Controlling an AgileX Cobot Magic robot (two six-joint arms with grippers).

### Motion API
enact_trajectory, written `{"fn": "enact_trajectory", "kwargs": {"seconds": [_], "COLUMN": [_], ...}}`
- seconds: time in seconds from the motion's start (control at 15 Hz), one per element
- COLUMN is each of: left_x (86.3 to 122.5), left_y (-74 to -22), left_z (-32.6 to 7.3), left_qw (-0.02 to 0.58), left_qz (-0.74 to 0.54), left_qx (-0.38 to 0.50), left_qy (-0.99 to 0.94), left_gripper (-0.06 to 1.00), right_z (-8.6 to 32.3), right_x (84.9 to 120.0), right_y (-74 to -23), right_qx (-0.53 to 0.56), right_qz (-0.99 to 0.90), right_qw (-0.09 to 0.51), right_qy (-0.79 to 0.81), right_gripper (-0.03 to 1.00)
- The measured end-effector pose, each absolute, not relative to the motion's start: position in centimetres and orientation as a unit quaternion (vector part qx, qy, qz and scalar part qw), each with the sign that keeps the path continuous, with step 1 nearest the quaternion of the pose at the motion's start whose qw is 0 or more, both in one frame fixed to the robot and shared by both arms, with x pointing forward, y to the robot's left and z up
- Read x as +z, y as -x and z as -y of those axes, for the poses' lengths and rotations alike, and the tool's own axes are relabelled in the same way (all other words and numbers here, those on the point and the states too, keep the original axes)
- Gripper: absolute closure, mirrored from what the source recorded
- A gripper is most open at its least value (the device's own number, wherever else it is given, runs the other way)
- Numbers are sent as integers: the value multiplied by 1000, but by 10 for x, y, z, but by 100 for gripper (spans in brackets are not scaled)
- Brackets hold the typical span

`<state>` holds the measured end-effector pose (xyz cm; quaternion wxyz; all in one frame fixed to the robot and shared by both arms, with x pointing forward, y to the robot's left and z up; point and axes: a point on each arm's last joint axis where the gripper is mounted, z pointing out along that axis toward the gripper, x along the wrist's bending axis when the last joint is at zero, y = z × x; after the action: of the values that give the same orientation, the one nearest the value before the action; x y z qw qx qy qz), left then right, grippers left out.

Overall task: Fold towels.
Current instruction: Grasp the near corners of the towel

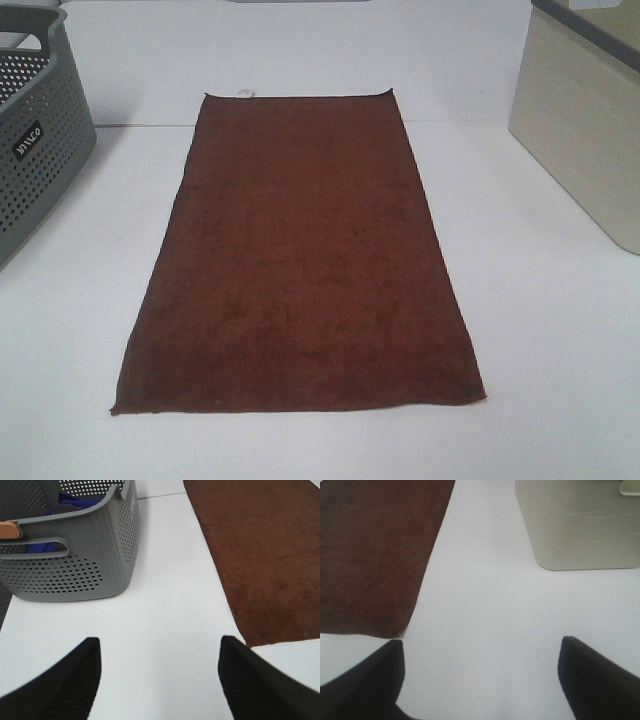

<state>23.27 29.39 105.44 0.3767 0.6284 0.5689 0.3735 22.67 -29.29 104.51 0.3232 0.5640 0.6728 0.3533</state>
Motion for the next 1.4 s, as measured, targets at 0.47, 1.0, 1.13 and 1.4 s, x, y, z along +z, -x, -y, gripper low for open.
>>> {"fn": "enact_trajectory", "kwargs": {"seconds": [0.47,1.0,1.13,1.4], "left_x": [1054,1054,1054,1054], "left_y": [-233,-233,-233,-233], "left_z": [-294,-294,-294,-294], "left_qw": [377,377,377,377], "left_qz": [-569,-569,-569,-569], "left_qx": [374,374,374,374], "left_qy": [-628,-628,-628,-628], "left_gripper": [30,30,30,30], "right_z": [293,293,293,293], "right_x": [1045,1045,1045,1045], "right_y": [-227,-227,-227,-227], "right_qx": [353,353,353,353], "right_qz": [-673,-673,-673,-673], "right_qw": [323,323,323,323], "right_qy": [-564,-564,-564,-564], "right_gripper": [18,18,18,18]}}
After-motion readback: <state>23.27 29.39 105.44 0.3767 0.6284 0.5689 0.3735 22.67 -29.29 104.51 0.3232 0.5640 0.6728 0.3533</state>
